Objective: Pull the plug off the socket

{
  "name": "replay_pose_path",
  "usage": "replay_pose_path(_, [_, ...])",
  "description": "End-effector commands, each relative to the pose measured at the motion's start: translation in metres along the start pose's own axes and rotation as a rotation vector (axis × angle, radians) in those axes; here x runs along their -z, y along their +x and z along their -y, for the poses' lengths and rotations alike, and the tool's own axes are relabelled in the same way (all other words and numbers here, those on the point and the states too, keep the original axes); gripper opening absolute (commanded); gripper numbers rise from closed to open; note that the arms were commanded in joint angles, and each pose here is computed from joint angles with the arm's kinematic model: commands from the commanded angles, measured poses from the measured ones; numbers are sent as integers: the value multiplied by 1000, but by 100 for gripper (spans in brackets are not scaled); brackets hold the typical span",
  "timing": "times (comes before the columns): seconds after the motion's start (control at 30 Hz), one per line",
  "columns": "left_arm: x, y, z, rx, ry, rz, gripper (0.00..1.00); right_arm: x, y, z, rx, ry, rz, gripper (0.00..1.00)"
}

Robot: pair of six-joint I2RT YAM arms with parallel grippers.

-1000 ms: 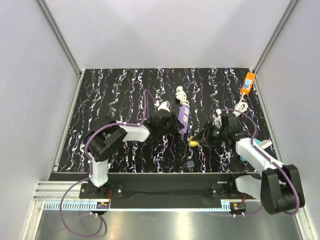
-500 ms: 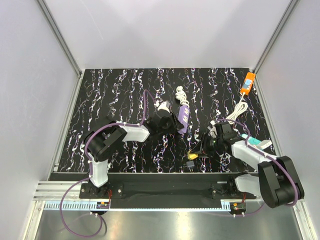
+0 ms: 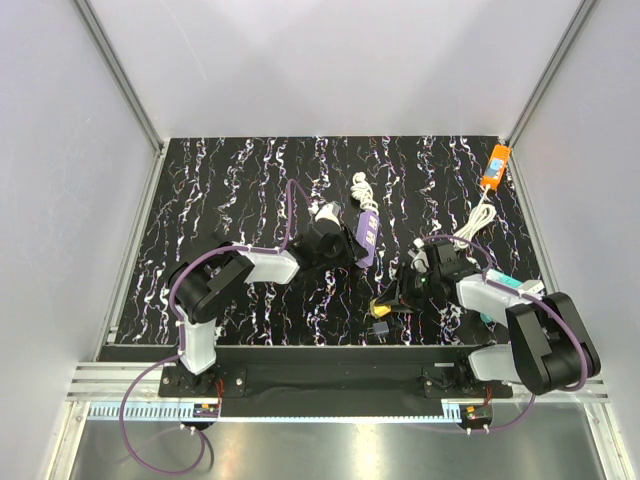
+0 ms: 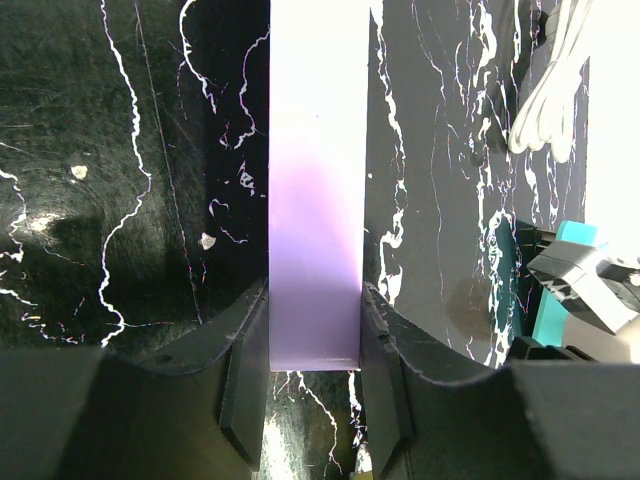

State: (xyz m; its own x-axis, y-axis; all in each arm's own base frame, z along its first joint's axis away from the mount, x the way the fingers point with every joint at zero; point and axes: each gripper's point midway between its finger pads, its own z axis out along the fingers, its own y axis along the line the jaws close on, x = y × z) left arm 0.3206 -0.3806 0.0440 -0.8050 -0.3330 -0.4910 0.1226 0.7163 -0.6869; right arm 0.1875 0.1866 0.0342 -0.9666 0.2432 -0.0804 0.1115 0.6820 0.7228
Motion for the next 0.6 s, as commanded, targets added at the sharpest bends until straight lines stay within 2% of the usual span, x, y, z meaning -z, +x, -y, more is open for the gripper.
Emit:
replay_pose_path(0.0, [6, 22, -56, -44, -189, -71, 0, -5, -10, -13, 59, -42, 15, 20])
replay_pose_path(0.1, [6, 23, -56, -45, -192, -73, 0, -9, -10, -14, 59, -44, 15, 25])
replay_pose_path(0.23, [7, 22, -56, -49, -197, -69, 0, -7, -10, -8, 53, 0, 24, 39])
replay_pose_path(0.27, [8, 22, -56, -50, -195, -69, 0, -6, -11, -6, 55, 15, 36, 46])
replay_pose_path(0.37, [8, 21, -55, -52, -193, -64, 0, 0, -18, 3, 59, 82, 91, 59])
replay_pose_path(0.47, [8, 21, -55, -52, -193, -67, 0, 1, -18, 3, 49, 94, 97, 63])
replay_pose_path(0.57, [9, 22, -55, -57, -192, -69, 0, 4, -21, 3, 48, 111, 102, 71])
